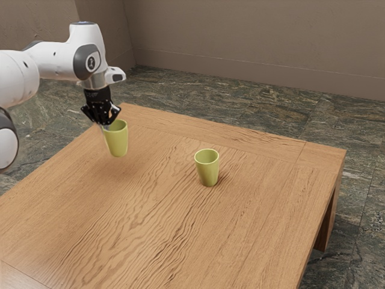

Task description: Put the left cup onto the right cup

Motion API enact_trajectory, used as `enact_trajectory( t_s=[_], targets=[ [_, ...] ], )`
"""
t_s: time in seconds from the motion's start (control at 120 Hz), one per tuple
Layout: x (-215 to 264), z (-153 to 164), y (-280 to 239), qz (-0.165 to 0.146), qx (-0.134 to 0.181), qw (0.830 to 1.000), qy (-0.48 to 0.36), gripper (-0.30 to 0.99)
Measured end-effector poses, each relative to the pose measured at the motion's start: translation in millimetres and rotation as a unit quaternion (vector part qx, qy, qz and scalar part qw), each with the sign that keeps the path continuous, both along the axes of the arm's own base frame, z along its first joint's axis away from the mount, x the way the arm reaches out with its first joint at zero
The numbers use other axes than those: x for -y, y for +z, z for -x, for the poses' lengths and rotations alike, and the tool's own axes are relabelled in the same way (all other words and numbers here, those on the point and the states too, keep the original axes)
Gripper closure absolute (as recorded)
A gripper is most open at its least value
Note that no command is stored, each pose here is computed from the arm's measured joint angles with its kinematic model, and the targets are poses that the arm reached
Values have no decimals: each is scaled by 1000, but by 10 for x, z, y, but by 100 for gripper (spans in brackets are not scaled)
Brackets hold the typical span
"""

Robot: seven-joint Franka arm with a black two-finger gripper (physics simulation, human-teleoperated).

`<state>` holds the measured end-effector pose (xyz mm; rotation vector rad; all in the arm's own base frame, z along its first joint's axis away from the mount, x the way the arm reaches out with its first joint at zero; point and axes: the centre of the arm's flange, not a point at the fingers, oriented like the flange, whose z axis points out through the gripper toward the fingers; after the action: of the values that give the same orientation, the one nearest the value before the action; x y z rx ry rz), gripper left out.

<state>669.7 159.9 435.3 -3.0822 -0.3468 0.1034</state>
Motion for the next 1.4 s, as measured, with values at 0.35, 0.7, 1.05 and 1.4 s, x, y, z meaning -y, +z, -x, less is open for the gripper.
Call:
enact_trajectory(
  t_s=[0.35,0.7,1.05,1.4],
  targets=[
    [272,46,300,0,6,1000,-20,79],
    [503,74,478,1,8,999,-37,79],
    [830,69,561,-2,6,998,-60,79],
    [1121,88,696,-1,12,997,-82,79]
  ],
)
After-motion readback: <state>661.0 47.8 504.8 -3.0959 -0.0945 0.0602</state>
